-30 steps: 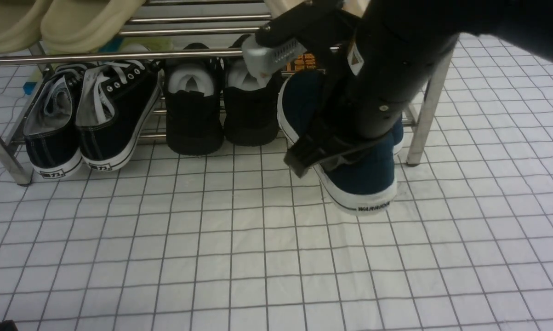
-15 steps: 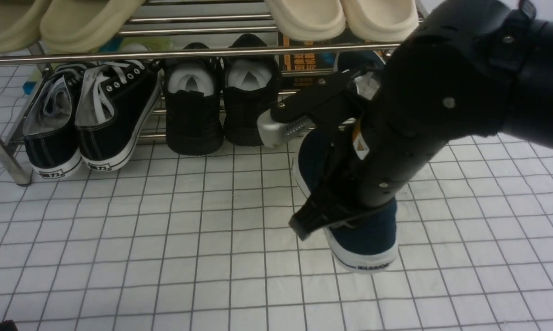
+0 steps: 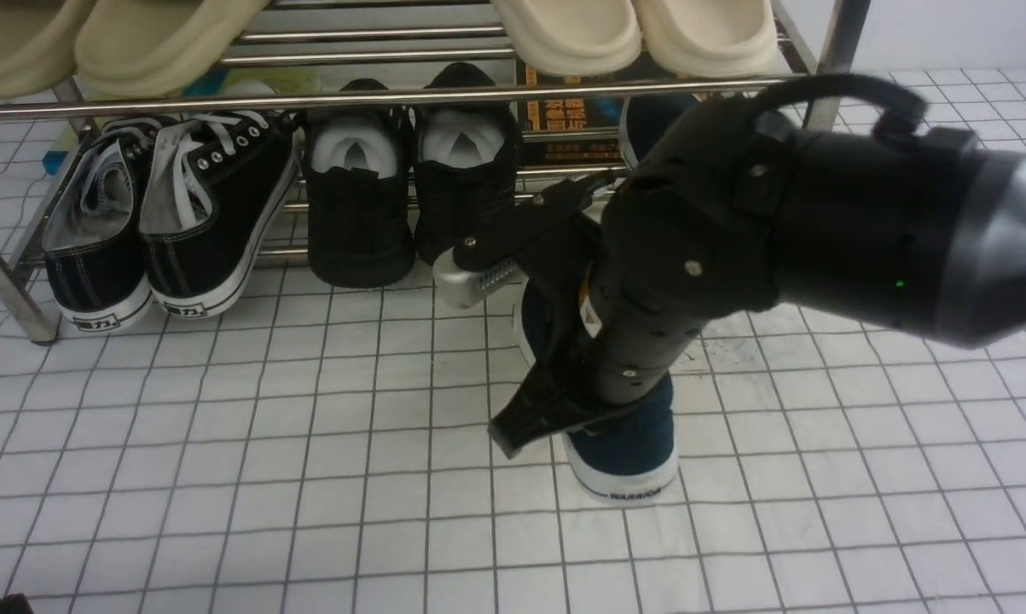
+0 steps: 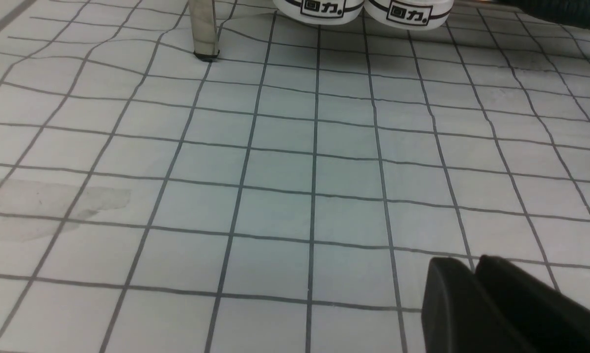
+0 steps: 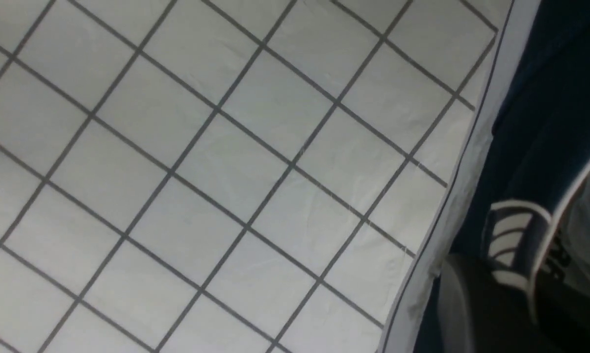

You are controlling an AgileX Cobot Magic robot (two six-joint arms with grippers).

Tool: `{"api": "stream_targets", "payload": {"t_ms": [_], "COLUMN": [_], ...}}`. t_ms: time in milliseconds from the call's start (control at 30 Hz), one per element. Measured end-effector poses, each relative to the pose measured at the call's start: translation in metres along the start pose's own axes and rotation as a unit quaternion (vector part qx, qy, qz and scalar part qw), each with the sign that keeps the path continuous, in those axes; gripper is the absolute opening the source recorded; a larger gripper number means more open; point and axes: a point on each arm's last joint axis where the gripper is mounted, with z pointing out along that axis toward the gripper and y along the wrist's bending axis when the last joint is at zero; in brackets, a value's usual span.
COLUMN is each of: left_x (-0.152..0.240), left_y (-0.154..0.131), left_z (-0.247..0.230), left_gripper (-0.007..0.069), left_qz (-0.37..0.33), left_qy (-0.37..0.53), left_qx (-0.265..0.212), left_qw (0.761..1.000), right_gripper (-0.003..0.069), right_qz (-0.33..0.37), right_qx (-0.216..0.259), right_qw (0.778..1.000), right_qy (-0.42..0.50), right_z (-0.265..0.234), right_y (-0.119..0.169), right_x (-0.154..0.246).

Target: Take the shoes off the shelf with your hand from the white checkered tablecloth.

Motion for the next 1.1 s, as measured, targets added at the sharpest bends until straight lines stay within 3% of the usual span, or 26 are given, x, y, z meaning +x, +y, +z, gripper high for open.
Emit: {"api": "stream_targets", "payload": {"t_ms": [267, 433, 633, 767, 833, 1000, 1100], "left_x": [0.0, 0.0, 0.0, 0.0, 0.0, 0.0, 0.0], "left_y": [0.0, 0.0, 0.0, 0.0, 0.0, 0.0, 0.0], "left_z": [0.0, 0.0, 0.0, 0.0, 0.0, 0.0, 0.0], "left_gripper": [0.0092, 0.0092, 0.0092, 0.0092, 0.0092, 0.0092, 0.0092], "left_qz": [0.0, 0.0, 0.0, 0.0, 0.0, 0.0, 0.0], "left_qy": [0.0, 0.0, 0.0, 0.0, 0.0, 0.0, 0.0], "left_qx": [0.0, 0.0, 0.0, 0.0, 0.0, 0.0, 0.0], "left_qw": [1.0, 1.0, 1.0, 1.0, 1.0, 1.0, 1.0], "right_gripper": [0.0045, 0.0092, 0.03, 0.0351, 0.0318, 0.0028, -0.001], "right_qz": [0.029, 0.073, 0.05, 0.018, -0.002, 0.03, 0.052], "right_qx": [0.006, 0.004, 0.004, 0.008, 0.015, 0.041, 0.058], "right_qw": [1.0, 0.997, 0.998, 0.999, 0.999, 0.999, 0.997], "right_qy": [0.011, -0.001, 0.035, 0.042, 0.033, 0.003, -0.008], "right_z": [0.03, 0.041, 0.022, -0.001, -0.02, -0.044, -0.045], "right_y": [0.002, 0.003, 0.003, 0.001, -0.005, -0.049, -0.073], "right_x": [-0.001, -0.004, -0.012, -0.024, -0.036, -0.055, -0.058]}}
